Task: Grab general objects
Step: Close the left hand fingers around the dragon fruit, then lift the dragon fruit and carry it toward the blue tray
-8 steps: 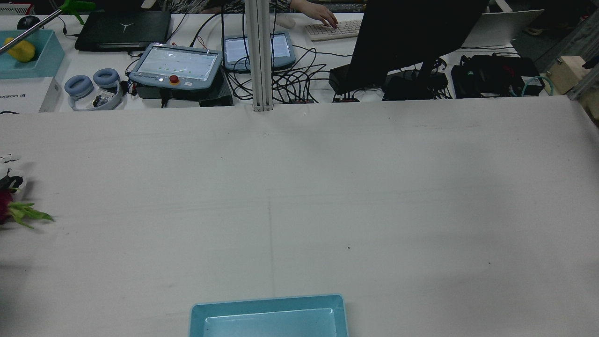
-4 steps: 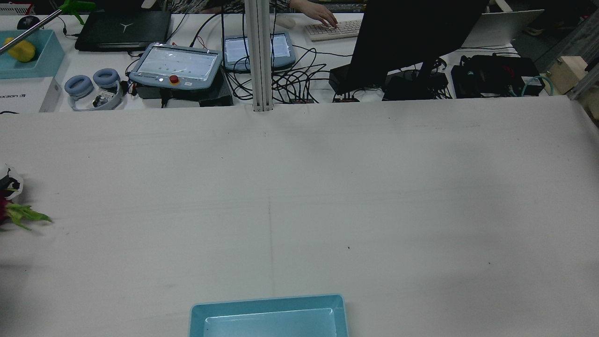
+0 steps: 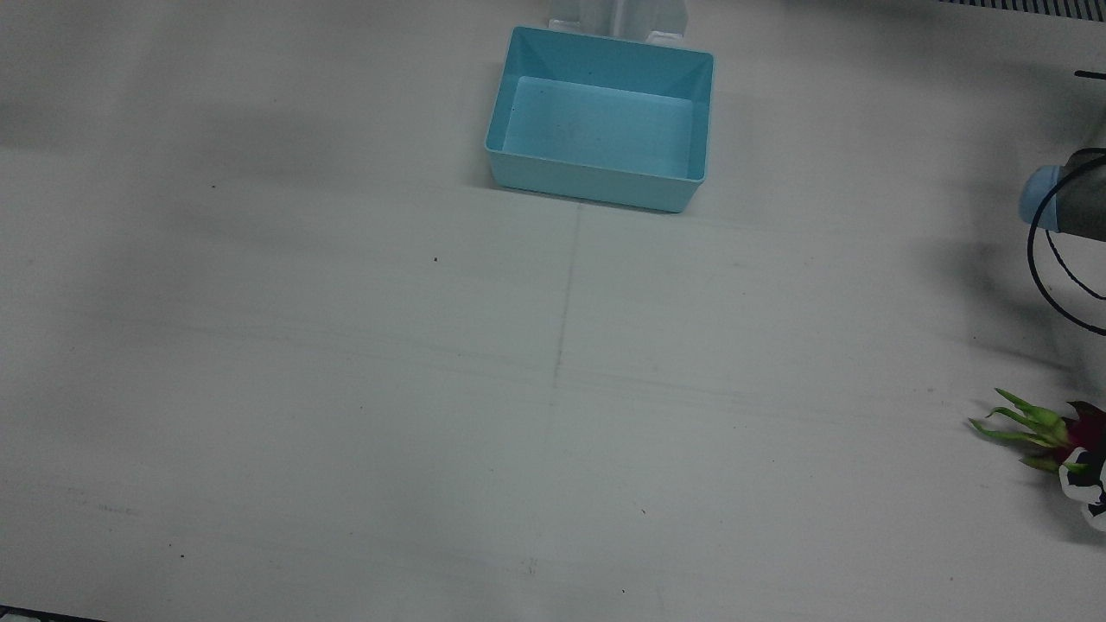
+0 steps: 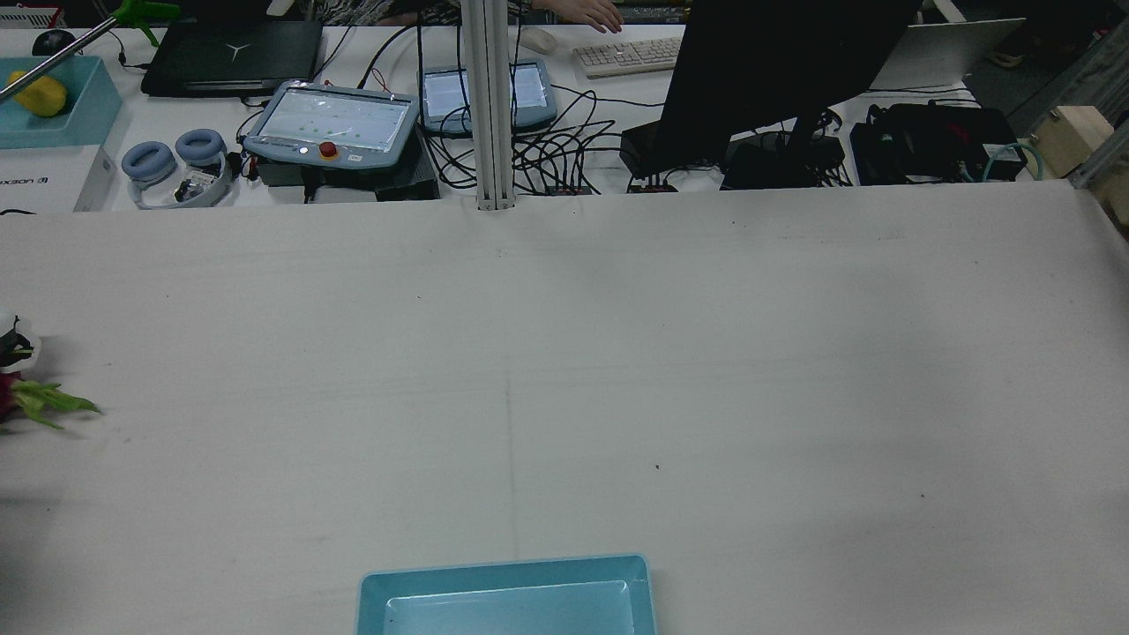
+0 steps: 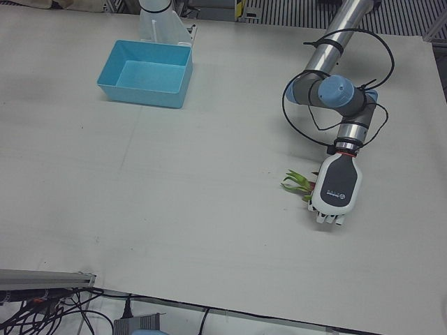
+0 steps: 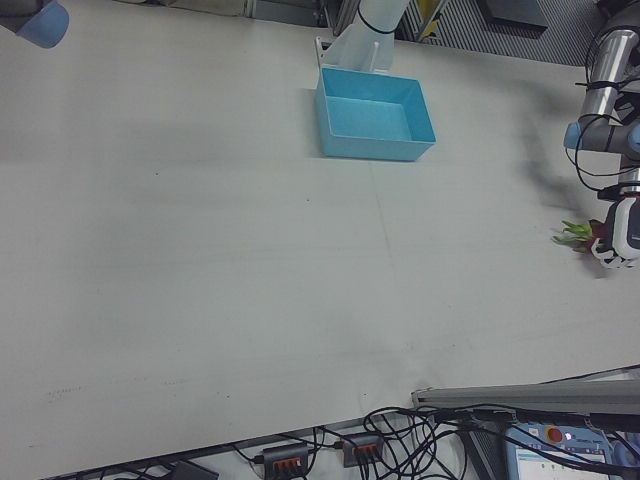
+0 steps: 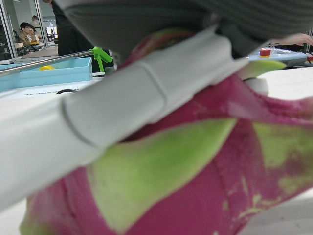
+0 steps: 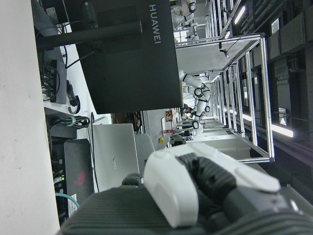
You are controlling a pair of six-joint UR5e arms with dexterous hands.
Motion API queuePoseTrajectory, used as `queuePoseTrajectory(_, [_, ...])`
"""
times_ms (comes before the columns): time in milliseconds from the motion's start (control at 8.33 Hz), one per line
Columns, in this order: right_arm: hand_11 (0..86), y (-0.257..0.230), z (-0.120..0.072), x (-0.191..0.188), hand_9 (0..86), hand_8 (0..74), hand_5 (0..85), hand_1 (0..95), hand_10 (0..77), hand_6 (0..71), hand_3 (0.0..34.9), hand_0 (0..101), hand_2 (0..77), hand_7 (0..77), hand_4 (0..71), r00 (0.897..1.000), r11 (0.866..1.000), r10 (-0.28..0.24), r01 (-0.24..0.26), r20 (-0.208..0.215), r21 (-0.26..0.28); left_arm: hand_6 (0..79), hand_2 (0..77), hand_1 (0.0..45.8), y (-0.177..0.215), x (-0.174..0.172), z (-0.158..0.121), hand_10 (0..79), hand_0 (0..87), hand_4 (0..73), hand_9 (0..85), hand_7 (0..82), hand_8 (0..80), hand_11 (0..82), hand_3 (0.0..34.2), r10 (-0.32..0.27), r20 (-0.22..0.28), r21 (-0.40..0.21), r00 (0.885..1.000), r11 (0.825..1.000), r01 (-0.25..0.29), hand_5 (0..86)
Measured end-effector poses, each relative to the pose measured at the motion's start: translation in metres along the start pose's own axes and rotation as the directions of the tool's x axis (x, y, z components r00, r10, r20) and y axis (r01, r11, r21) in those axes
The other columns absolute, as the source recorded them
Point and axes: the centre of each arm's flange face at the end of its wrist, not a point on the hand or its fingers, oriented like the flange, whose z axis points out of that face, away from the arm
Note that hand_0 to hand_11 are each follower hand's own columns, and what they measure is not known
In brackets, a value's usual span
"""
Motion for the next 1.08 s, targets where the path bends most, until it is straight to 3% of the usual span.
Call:
queuePoseTrajectory(120, [0.5,0.000,0.000,0.000,0.5,0.0,0.0,94.9,0.0,0.0,0.0,0,77.4,0.0,0.0,1.000,1.000,0.000,0.000,0.000,0.000,51.8,2.2,0.0,-0.001,0.001,0.000,21.3,80.6,65.4,53.5,68.7,52.4,74.7,0.0,-0.002,-0.005,0.002,1.000,1.000,0.002,69.8])
queuePoseTrajectory(240, [0.5,0.000,0.000,0.000,0.5,0.0,0.0,94.9,0.0,0.0,0.0,0,77.4,0.0,0.0,1.000,1.000,0.000,0.000,0.000,0.000,51.8,3.3,0.0,-0.002,0.002,0.000,28.4,80.9,65.4,53.5,68.7,53.5,73.6,0.0,-0.005,-0.012,0.004,1.000,1.000,0.005,69.8])
queuePoseTrajectory(360, [0.0,0.000,0.000,0.000,0.5,0.0,0.0,94.9,0.0,0.0,0.0,0,77.4,0.0,0.0,1.000,1.000,0.000,0.000,0.000,0.000,51.8,3.3,0.0,-0.002,0.004,0.001,30.5,80.9,65.4,53.5,68.7,54.5,73.1,0.0,-0.010,-0.021,0.004,1.000,1.000,0.010,69.8])
queuePoseTrajectory(600, [0.5,0.000,0.000,0.000,0.5,0.0,0.0,94.9,0.0,0.0,0.0,0,77.4,0.0,0.0,1.000,1.000,0.000,0.000,0.000,0.000,51.8,3.8,0.0,-0.003,0.023,-0.001,33.3,82.7,65.4,52.9,69.3,55.1,69.3,0.0,-0.046,-0.065,-0.008,0.997,0.999,0.046,74.2])
queuePoseTrajectory(840, [0.5,0.000,0.000,0.000,0.5,0.0,0.0,94.9,0.0,0.0,0.0,0,77.4,0.0,0.0,1.000,1.000,0.000,0.000,0.000,0.000,51.8,4.9,0.0,-0.005,0.072,-0.009,33.8,79.8,65.4,53.5,69.3,55.6,68.7,0.0,-0.120,-0.136,-0.066,0.983,0.992,0.112,74.2])
queuePoseTrajectory(1080, [0.5,-0.001,0.000,0.000,0.5,0.0,0.0,94.9,0.0,0.0,0.0,0,77.4,0.0,0.0,1.000,1.000,0.000,0.000,0.000,0.001,51.8,4.9,0.0,-0.008,0.122,-0.024,33.8,79.7,66.0,53.5,69.3,55.6,68.7,0.0,-0.150,-0.176,-0.165,0.973,0.979,0.121,73.1])
